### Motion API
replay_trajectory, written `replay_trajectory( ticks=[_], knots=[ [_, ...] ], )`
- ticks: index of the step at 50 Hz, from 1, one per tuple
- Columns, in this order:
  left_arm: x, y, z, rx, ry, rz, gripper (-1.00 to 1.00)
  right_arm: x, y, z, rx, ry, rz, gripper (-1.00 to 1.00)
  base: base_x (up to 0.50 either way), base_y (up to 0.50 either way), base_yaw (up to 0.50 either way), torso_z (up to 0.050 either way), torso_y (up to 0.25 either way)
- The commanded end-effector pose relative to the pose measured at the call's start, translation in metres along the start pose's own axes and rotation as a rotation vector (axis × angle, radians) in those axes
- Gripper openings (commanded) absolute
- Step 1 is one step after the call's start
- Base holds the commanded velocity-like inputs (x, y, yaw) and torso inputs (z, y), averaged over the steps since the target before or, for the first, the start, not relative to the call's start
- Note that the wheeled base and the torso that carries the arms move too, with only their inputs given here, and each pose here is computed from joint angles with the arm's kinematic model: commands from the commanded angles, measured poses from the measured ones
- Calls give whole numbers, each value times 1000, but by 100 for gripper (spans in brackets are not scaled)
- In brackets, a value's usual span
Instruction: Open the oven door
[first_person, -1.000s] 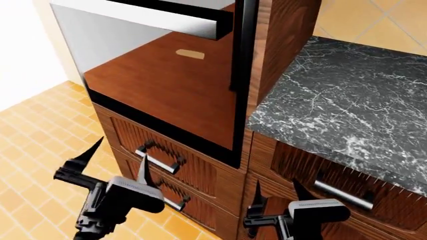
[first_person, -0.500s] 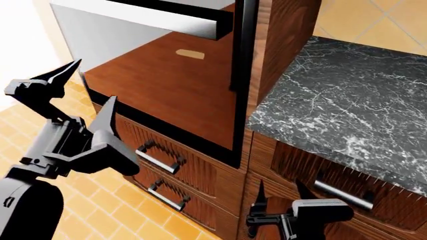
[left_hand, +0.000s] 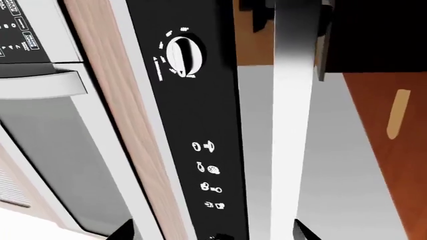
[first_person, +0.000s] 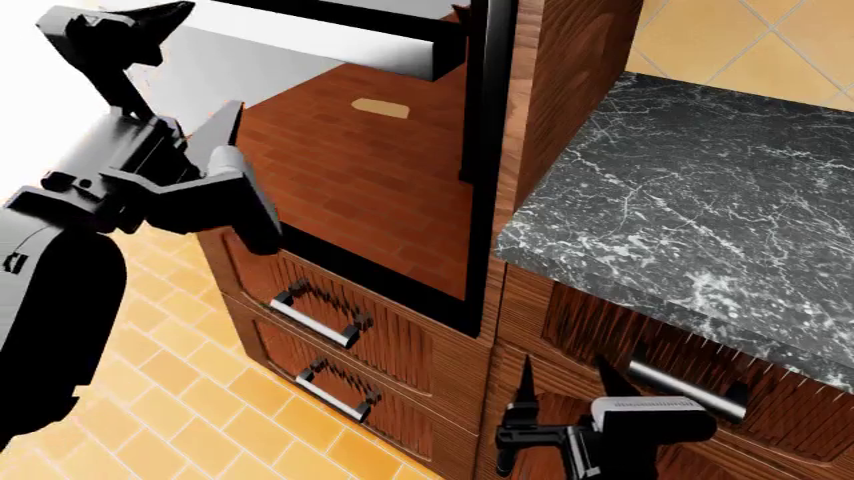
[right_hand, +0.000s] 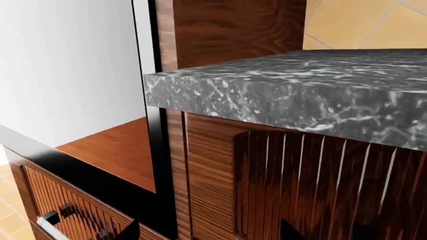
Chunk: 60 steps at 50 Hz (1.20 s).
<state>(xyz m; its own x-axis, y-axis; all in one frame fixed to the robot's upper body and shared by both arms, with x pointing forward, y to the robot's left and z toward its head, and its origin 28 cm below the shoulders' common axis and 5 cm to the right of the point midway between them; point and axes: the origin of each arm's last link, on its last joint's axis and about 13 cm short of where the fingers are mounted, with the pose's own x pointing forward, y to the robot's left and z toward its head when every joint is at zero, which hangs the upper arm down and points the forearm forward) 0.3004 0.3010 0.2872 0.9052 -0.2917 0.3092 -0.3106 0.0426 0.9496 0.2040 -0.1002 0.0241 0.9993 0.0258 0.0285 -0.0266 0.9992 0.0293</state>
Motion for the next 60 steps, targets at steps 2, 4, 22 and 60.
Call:
replay_trajectory(
  ticks=[2, 4, 22, 60],
  knots=[
    [30, 18, 8, 55, -50, -13, 100, 0, -1, 2, 0, -12, -6, 100, 0, 0, 0, 0, 0],
    [34, 20, 11, 60, -62, -20, 100, 0, -1, 3, -1, -15, -7, 100, 0, 0, 0, 0, 0],
    [58, 5, 25, 33, -101, -51, 100, 1, -3, 5, -2, -26, -17, 100, 0, 0, 0, 0, 0],
    [78, -21, 40, -13, -134, -67, 100, 2, -3, 4, 5, -7, -35, 100, 0, 0, 0, 0, 0]
  ],
)
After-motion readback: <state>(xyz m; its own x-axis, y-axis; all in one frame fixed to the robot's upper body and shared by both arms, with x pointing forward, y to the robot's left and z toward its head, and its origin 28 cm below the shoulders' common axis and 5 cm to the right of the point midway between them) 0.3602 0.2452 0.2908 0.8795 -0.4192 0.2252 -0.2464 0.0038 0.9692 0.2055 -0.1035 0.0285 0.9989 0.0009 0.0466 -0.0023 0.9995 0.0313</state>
